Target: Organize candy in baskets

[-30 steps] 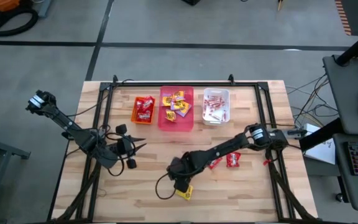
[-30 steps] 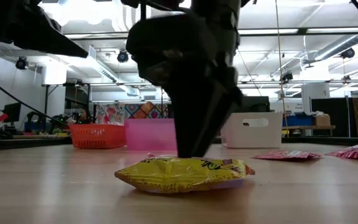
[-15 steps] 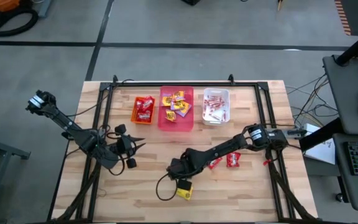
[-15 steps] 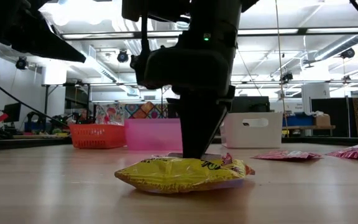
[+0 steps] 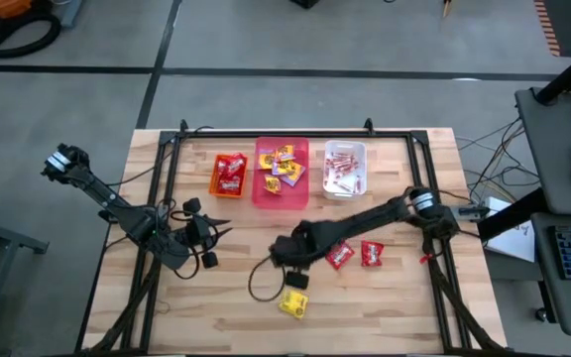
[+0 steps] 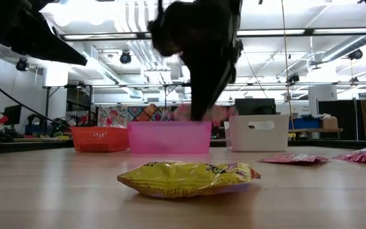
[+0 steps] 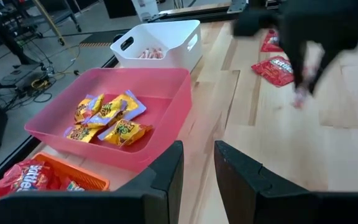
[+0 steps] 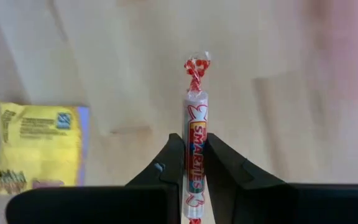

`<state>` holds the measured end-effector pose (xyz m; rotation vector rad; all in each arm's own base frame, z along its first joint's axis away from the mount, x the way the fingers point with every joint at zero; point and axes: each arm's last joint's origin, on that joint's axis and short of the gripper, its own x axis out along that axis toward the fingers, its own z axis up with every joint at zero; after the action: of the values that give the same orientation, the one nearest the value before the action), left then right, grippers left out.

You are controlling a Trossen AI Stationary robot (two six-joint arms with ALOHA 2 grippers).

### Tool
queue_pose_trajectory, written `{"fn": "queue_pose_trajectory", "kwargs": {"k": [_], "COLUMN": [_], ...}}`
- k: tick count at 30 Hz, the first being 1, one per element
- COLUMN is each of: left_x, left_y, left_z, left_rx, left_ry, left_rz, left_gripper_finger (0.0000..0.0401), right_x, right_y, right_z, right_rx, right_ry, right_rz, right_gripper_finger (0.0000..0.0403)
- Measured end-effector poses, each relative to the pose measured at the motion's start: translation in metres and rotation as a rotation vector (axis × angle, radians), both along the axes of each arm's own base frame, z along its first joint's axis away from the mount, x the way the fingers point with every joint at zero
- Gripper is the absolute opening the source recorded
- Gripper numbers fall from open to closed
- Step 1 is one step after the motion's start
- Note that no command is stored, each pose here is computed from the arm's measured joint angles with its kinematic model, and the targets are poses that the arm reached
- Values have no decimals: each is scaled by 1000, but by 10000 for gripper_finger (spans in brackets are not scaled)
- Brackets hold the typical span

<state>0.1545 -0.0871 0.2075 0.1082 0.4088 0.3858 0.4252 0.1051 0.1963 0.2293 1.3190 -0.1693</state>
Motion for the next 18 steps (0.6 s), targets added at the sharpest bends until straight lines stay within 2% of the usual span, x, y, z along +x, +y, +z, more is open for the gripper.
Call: {"fn": "queue_pose_trajectory", "kwargs": {"k": [3, 7, 10, 12, 18], "left_x": [0, 0, 1, 1, 1], "left_y": [0, 0, -1, -1, -1], "left_z": [0, 0, 1, 1, 1], "left_rx": [-2, -5, -12, -12, -11], "left_ry": [-2, -7, -15, -15, -15], "left_rz": [0, 0, 0, 0, 0], "left_gripper_finger": [75, 75, 75, 75, 75], "right_x": [-7, -23, -40, -50, -81], "right_y": [-22, -64, -111, -144, -230], "right_z": [21, 53, 70, 74, 57], "right_rx": [-15, -121, -213, -250, -280], "right_ry": [2, 28, 89, 128, 237], "right_rz": [-15, -44, -156, -194, -67], "right_gripper_finger": [34, 34, 34, 34, 39]}}
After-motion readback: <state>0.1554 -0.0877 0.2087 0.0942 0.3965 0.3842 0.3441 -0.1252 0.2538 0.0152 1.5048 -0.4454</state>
